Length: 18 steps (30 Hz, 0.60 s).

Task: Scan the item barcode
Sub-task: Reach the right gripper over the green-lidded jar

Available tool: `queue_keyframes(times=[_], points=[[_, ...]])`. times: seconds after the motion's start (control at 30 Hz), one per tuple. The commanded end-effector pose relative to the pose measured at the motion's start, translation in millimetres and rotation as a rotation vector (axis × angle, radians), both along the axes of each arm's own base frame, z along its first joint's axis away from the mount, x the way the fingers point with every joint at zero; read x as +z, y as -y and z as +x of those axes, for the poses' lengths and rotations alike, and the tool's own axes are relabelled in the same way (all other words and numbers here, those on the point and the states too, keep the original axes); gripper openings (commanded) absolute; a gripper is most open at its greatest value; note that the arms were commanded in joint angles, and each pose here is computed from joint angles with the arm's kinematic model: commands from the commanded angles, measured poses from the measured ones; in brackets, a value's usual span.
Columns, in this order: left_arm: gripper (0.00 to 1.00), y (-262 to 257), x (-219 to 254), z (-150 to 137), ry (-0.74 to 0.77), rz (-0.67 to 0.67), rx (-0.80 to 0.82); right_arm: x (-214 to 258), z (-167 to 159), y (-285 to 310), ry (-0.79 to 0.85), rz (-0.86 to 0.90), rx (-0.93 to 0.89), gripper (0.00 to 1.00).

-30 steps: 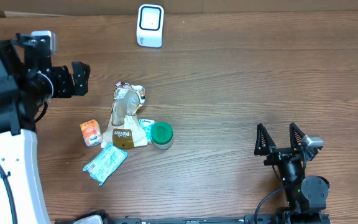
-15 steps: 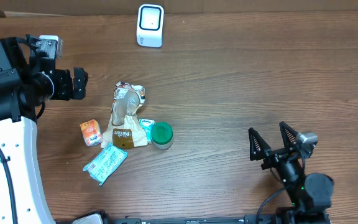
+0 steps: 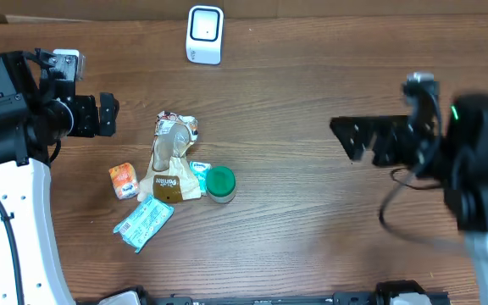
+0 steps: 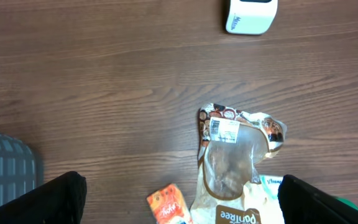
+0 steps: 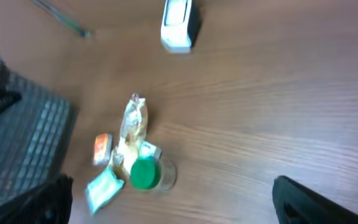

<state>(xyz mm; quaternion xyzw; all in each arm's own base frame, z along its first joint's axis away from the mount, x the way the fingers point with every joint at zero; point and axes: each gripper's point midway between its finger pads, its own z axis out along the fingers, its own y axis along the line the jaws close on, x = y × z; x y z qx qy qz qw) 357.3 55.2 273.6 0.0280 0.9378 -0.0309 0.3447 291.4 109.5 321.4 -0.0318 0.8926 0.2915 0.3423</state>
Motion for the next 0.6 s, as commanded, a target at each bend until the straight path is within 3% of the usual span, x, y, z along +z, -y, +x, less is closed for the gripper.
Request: queue_keyframes(times=[0.0,0.17,0.27,0.43,0.57], points=[[1.00,-3.4,1.2,1.0,0.005,0.017,-0.008,-10.5,24.7,-34.6,-0.094,-0.020,0.120,1.00],[1.00,-3.4,1.2,1.0,0.005,0.017,-0.008,-83.2,44.3,-121.2,-0.265,-0.065,0.329,1.00],[1.00,-3.4,1.2,1.0,0.005,0.017,-0.008,-106.9,51.4,-170.7,-0.334,0.041,0.393,1.00],[1.00,-3.4,1.2,1.0,0.005,0.017,-0.008,-173.1,53.4,-185.1,-0.362,-0.249,0.260,0.96],[1.00,-3.4,1.2,1.0,0.005,0.017,-0.008,-187.4,39.9,-199.6,-0.319,-0.382,0.241,0.96]])
